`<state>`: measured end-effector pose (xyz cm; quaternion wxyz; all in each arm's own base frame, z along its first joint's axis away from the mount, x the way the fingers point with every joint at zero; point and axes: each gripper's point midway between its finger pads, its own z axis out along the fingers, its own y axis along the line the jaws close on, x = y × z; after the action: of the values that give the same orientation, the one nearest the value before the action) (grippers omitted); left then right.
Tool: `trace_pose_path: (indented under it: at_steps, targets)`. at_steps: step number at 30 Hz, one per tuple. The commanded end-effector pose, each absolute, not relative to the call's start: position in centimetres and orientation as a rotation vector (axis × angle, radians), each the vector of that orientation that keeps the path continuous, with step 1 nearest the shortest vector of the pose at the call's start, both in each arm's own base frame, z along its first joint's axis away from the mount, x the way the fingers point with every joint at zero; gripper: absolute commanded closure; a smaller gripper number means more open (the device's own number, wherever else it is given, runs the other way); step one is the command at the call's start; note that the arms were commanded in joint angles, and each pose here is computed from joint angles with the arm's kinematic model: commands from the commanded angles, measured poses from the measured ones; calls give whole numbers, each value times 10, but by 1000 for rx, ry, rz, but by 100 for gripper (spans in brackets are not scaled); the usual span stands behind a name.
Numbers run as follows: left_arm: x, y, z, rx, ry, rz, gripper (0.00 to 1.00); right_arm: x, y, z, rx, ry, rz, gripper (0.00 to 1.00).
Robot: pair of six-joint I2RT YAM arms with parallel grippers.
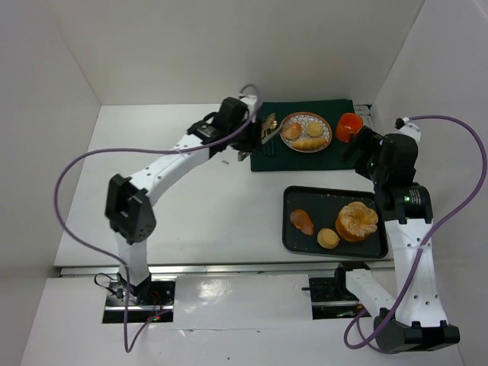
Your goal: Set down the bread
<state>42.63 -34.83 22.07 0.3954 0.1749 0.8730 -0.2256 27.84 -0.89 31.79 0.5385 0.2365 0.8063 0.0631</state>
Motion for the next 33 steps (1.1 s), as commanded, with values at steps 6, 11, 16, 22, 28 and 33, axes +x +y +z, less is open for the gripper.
trace_pose_path:
  at_steps: [6, 11, 16, 22, 28, 33]
  targets:
    - [400, -227, 176, -168, 2271, -575, 42, 286, 5, 313, 532, 1910, 231, 0]
    - [401, -213, 142, -247, 2318, -526, 41, 291, 12, 295, 516, 1965, 264, 0]
    - [389, -219, 109, -271, 2434, -472, 33, 295, 10, 287, 525, 1974, 251, 0]
    - [384, -217, 132, -256, 2424, -417, 0, 298, 8, 277, 538, 2000, 231, 0]
    - [381, -207, 196, -212, 2302, -427, 0, 305, -3, 245, 598, 2118, 132, 0]
    - [365, -206, 240, -121, 2225, -476, 0, 317, -11, 208, 642, 2224, 40, 0]
